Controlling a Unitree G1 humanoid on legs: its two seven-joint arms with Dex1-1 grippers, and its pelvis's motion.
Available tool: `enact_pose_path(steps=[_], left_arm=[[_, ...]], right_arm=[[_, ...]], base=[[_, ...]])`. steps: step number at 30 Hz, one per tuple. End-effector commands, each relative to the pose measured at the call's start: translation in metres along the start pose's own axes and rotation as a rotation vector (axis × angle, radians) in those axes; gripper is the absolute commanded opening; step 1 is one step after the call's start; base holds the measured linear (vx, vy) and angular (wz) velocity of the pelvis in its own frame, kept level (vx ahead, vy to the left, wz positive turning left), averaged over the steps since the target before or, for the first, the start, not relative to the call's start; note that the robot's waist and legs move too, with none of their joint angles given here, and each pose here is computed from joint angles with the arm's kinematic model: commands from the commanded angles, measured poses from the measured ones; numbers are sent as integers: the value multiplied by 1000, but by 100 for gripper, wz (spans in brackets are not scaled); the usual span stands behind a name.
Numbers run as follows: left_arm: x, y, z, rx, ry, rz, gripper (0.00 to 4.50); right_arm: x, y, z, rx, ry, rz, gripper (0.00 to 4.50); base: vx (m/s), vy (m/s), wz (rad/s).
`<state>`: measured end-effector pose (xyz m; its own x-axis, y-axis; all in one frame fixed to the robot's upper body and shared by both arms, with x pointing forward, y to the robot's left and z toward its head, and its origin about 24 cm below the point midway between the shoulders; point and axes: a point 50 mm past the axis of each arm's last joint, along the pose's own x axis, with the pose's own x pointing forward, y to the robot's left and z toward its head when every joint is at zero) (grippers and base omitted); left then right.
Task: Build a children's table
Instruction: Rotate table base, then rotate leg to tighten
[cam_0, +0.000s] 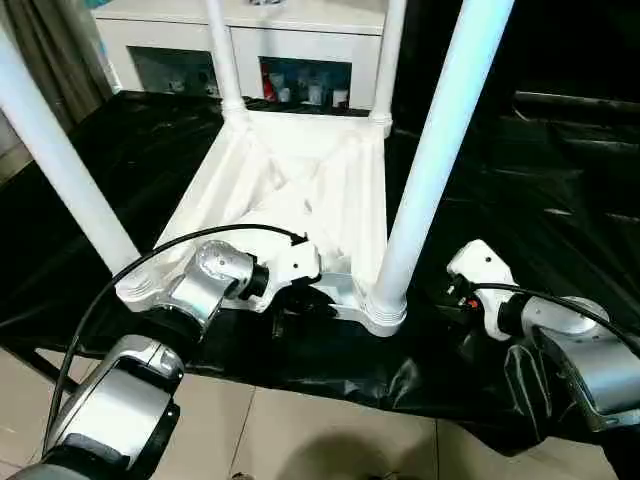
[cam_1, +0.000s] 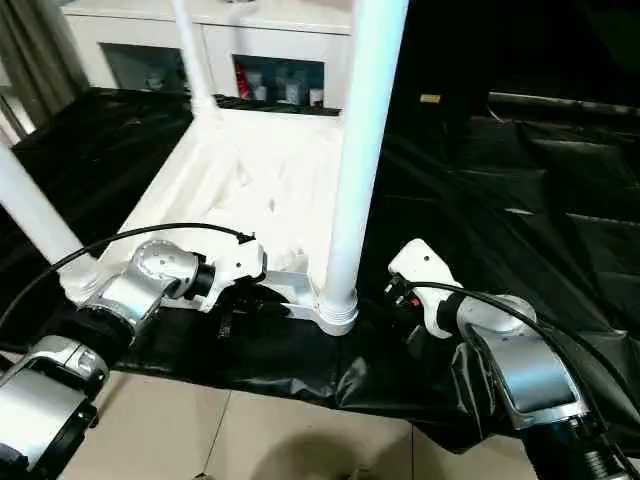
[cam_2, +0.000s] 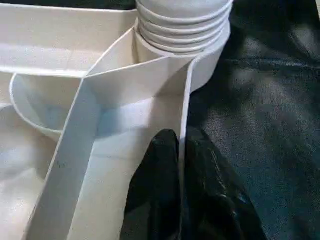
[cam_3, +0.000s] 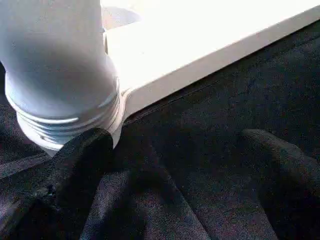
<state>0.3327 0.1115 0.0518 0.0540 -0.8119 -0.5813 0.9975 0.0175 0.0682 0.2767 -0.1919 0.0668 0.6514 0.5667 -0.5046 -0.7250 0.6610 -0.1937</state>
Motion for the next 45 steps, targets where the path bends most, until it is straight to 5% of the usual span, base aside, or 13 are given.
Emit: enact_pose_path(steps=[1, 17, 37, 45], left_arm=[[-4, 1, -7, -16, 46, 17, 5], [-20, 6, -3, -25, -39, 89, 2], [-12, -2, -1, 8, -39, 39, 2], [-11, -4, -3, 5, -32, 36, 0]], right_arm=[[4, 7, 4, -24, -2, 31, 450], [-17, 19, -2, 130, -156, 158, 450], [35, 32, 13, 98, -226, 124, 450], [36, 33, 12, 93, -240, 147, 387]], base=[[0, 0, 0], [0, 0, 0], [0, 0, 0], [0, 0, 0]])
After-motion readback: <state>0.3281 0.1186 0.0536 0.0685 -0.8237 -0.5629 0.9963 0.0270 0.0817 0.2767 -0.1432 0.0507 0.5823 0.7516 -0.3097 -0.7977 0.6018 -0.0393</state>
